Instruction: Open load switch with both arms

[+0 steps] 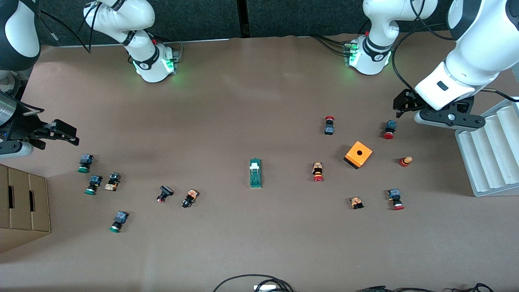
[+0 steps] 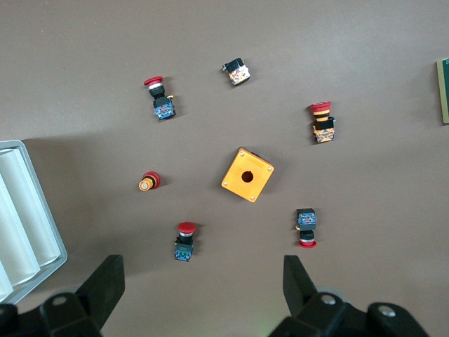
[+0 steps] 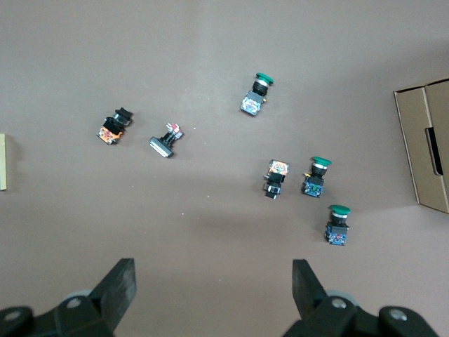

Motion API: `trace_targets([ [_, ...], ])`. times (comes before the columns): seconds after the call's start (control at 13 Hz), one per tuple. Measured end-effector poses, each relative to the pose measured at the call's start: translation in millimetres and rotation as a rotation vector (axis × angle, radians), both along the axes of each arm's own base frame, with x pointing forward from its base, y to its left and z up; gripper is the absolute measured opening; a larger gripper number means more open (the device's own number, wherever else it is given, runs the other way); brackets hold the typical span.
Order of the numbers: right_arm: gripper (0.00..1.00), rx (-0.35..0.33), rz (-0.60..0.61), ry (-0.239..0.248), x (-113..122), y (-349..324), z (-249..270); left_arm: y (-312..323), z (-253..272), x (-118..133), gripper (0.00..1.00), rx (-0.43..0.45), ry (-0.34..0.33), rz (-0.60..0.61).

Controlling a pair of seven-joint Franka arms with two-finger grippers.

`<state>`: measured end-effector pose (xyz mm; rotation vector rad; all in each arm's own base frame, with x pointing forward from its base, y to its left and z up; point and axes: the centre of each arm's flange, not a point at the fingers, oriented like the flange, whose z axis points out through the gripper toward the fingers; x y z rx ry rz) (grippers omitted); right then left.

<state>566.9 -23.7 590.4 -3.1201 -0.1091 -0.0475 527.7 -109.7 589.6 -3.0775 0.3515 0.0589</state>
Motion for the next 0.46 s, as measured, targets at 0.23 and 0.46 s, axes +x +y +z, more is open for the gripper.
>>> trace_targets([
  [0.23, 1.0, 0.0, -0.001, -0.003, 0.8, -0.3, -0.4, 0.4, -0.1, 0.1, 1.0, -0.012, 0.002, 0.033],
  [0.46, 1.0, 0.0, -0.001, -0.003, 1.2, -0.3, -0.8, 0.2, -0.6, 0.3, 1.0, -0.014, 0.003, 0.038],
])
